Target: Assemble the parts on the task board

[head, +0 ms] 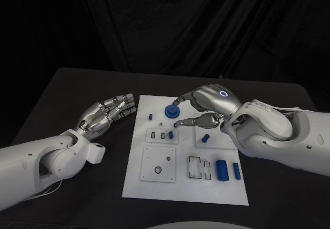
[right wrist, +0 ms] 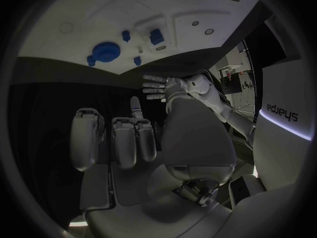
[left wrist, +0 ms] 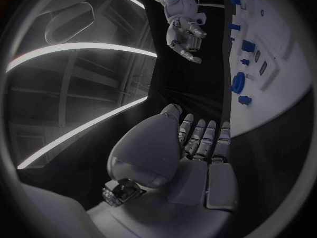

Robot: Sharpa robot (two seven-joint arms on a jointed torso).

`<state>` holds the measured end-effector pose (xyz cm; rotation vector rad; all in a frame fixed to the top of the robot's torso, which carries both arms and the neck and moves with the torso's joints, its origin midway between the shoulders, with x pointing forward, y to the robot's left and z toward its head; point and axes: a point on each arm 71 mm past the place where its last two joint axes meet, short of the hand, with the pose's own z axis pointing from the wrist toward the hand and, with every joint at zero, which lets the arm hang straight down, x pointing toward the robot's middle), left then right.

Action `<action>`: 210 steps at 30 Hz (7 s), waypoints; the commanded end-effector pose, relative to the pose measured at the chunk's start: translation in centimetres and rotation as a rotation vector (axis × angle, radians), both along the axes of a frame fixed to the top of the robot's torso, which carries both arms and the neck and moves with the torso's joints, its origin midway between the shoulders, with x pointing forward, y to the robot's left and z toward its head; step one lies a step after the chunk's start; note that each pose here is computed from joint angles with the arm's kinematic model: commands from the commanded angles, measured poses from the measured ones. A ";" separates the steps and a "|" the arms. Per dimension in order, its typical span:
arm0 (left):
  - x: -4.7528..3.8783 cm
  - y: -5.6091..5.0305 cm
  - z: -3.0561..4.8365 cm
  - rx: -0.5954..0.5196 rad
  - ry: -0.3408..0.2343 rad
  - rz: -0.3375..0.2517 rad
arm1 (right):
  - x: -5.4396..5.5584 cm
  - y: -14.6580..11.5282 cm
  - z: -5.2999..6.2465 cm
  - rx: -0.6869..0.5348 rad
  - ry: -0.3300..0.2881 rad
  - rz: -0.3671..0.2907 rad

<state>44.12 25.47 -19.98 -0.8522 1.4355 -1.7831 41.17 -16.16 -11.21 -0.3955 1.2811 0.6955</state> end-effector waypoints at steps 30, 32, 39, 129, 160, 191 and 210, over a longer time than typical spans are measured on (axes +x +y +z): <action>3.65 -5.9 -0.57 1.037 -0.231 -0.118 | 4.1 -6.1 -2.7 0.097 0.119 -0.130; 3.58 -6.3 -0.75 1.091 -0.200 -0.115 | 4.2 -6.2 -2.9 0.089 0.129 -0.138; 3.85 -8.3 -0.64 1.279 -0.106 -0.167 | 4.3 -6.5 -3.2 0.089 0.123 -0.134; 3.91 -14.7 -3.81 1.500 0.052 -0.193 | 4.4 -6.9 -5.2 0.060 0.173 -0.144; 3.79 -15.5 -4.56 1.499 0.053 -0.220 | 4.4 -6.9 -5.4 0.052 0.188 -0.151; 3.70 -15.5 -4.83 1.499 0.059 -0.218 | 4.4 -6.8 -5.6 0.039 0.205 -0.150; 3.60 -14.4 -4.57 1.476 0.065 -0.156 | 4.4 -7.1 -6.0 0.031 0.220 -0.162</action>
